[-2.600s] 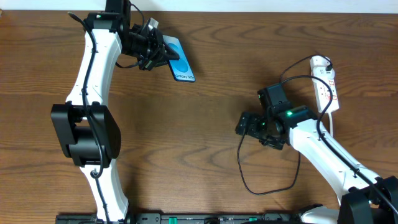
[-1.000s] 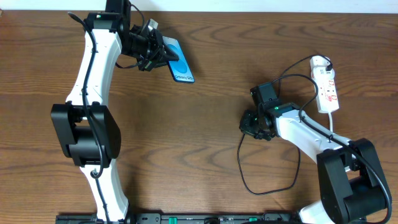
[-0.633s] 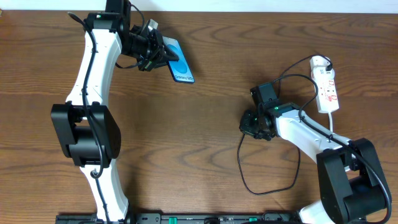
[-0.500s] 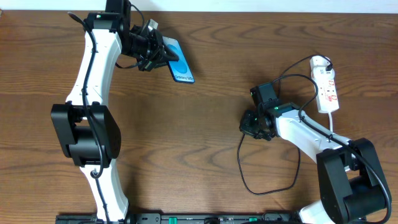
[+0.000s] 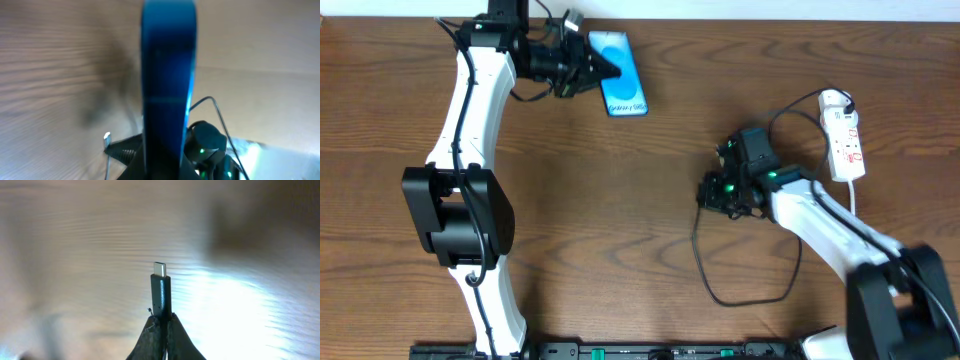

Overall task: Plug charger to phone and switch on socket
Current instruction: 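Lift the cable plug toward the phone's bottom port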

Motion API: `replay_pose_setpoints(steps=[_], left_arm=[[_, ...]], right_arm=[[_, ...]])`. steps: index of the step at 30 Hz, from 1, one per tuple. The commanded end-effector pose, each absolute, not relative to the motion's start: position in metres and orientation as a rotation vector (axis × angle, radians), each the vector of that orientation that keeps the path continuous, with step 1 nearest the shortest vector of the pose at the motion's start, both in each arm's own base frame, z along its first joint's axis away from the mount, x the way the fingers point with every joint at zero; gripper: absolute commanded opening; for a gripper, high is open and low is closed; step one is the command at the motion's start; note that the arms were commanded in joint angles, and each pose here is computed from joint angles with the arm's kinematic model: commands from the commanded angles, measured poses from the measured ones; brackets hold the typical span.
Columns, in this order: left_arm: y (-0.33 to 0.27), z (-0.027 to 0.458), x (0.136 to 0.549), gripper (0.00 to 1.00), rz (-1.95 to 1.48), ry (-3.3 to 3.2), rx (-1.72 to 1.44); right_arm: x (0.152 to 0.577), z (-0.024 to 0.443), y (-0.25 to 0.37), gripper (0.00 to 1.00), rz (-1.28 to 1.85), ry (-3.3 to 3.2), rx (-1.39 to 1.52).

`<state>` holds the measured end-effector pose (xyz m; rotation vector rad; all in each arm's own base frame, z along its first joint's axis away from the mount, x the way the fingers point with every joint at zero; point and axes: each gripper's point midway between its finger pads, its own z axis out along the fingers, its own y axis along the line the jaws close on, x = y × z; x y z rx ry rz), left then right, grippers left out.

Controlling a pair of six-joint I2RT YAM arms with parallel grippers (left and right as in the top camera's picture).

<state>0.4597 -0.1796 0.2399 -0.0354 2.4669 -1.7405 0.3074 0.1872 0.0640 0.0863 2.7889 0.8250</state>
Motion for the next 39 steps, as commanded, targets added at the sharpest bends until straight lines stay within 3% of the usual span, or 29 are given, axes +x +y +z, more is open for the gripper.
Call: replay_pose_setpoints(steps=[1, 8, 39], left_arm=[[-0.191, 0.311, 0.438, 0.07, -2.040, 2.143, 0.290], [-0.216, 0.314, 0.428, 0.07, -2.009, 2.069, 0.482], [-0.239, 0.319, 0.423, 0.07, -2.090, 2.143, 0.439]], right_arm=[[0.297, 0.153, 0.225, 0.01, 1.157, 2.479, -0.359], [0.292, 0.205, 0.230, 0.01, 1.198, 2.282, -0.457], [0.310, 0.249, 0.247, 0.01, 1.414, 2.178, -0.209]])
